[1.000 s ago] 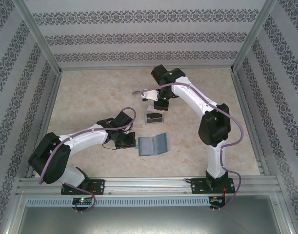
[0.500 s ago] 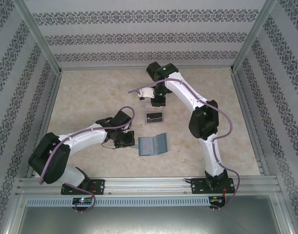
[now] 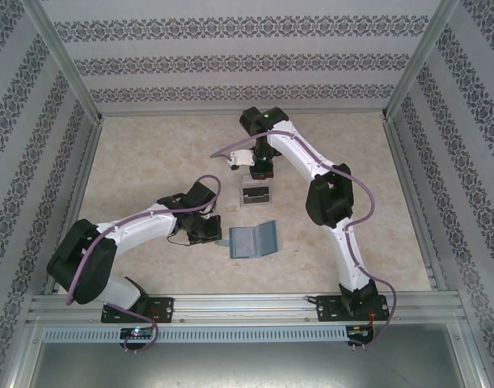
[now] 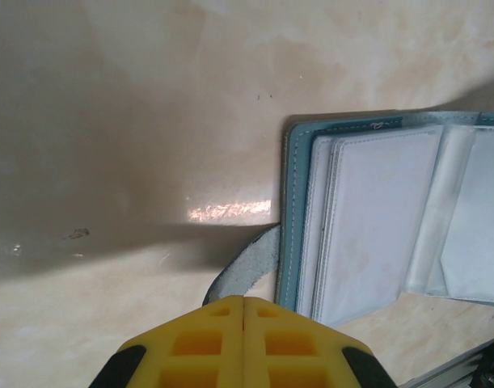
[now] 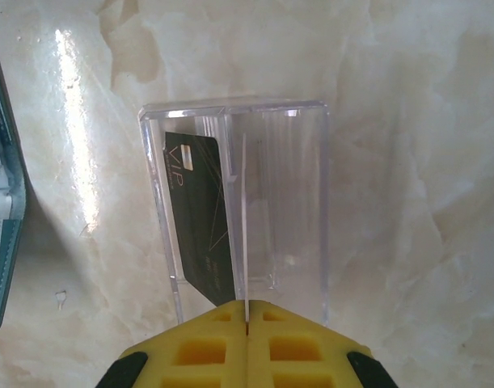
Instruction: Take the credit cards out of the card holder
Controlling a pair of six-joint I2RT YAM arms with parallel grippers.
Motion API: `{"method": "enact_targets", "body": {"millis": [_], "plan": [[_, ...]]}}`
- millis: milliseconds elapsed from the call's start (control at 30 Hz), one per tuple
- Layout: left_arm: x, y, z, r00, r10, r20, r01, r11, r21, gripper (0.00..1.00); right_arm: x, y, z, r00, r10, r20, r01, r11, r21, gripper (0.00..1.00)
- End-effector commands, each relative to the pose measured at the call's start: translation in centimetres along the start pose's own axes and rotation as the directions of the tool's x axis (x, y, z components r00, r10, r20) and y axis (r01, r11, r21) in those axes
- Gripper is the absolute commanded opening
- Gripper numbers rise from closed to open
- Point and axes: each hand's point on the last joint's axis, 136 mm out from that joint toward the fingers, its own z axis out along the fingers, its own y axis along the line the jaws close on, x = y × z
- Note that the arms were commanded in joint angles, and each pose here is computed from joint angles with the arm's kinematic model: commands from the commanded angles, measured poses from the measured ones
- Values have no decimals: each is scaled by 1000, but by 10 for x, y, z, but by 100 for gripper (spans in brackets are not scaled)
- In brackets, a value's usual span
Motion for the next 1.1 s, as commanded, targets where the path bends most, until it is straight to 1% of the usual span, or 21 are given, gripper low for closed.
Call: {"method": "enact_targets", "body": {"millis": [0,300,700,867,967,1067], "plan": [[-2,6,-1,1000,-26,1,26,999,-24,0,7,10,2,1000,0,-16,-1,998,-61,0],[-4,4,0,1000,-28,2,28,999,-16,0,10,19,6,1000,14,-26,-17,994,-109,0],[-4,5,2,999,-34,1,34,999,-17,0,6,23,27,999,16,-37,-22,987,-161,0],[-5,6,2,999,-37,1,37,999,-15,0,7,19,20,999,16,-48,-22,991,-132,13],[-6,4,1,999,-35,5,35,999,-13,0,9,14,12,999,17,-51,-22,995,-98,15],[-6,4,2,999,-36,3,36,999,-9,0,8,9,4,999,21,-44,-24,998,-66,15]]}}
